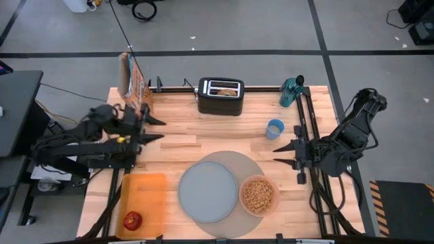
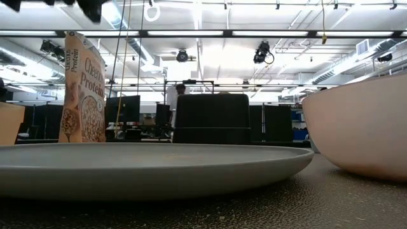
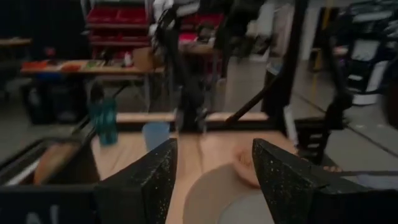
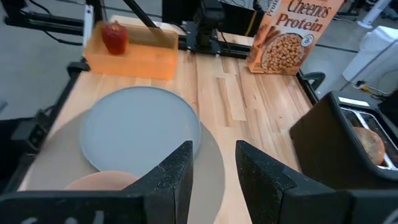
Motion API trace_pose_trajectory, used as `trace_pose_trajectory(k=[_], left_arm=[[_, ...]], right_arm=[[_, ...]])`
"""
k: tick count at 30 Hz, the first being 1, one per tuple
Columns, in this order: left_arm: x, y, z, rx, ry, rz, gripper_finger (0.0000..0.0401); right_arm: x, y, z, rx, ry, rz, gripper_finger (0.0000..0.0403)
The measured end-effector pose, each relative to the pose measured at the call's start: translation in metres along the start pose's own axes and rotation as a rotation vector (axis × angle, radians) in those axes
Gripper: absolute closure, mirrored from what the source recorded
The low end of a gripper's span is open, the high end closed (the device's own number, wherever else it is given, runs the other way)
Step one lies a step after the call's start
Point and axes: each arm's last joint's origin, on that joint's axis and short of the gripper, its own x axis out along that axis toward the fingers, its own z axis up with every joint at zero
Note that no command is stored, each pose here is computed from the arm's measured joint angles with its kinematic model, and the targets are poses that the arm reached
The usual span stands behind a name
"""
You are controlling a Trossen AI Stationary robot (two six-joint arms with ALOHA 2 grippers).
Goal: Arrange a breakfast setting
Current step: Put bagel on the blue plate
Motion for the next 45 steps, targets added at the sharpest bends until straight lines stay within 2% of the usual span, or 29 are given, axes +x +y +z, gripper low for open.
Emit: trace_pose_trajectory(k=[3, 11, 18, 24, 31, 35, 38, 41, 45], left_arm=[[0.007, -0.001, -0.026, -0.008, 0.032, 0.057, 0.0198], [0.017, -0.011, -0.083, -0.040, -0.006, 0.083, 0.0209], [0.016, -0.018, -0.106, -0.114, -0.089, 0.061, 0.0209], [0.011, -0.021, -0.117, -0.099, -0.195, 0.049, 0.0209], [0.011, -0.021, -0.117, -0.087, -0.190, 0.072, 0.0209], [0.013, -0.021, -0.126, -0.130, -0.098, 0.073, 0.0209], [0.013, -0.021, -0.135, -0.165, -0.010, 0.087, 0.0209], [0.014, -0.019, -0.142, -0.176, 0.058, 0.149, 0.0209], [0.015, -0.018, -0.148, -0.201, 0.101, 0.200, 0.0209]], right_arm=[[0.009, -0.001, 0.001, 0.003, 0.021, -0.030, 0.0275], [0.039, -0.009, 0.004, 0.027, 0.102, -0.062, 0.0275], [0.078, -0.035, 0.019, 0.035, 0.088, -0.087, 0.0275], [0.123, -0.077, 0.024, 0.061, 0.090, -0.140, 0.0275], [0.173, -0.148, 0.016, 0.059, 0.091, -0.210, 0.0275], [0.191, -0.187, 0.004, 0.057, 0.092, -0.218, 0.0268], [0.202, -0.212, -0.007, 0.102, 0.156, -0.223, 0.0256], [0.213, -0.231, -0.014, 0.122, 0.219, -0.247, 0.0244], [0.223, -0.246, -0.010, 0.111, 0.254, -0.235, 0.0239]])
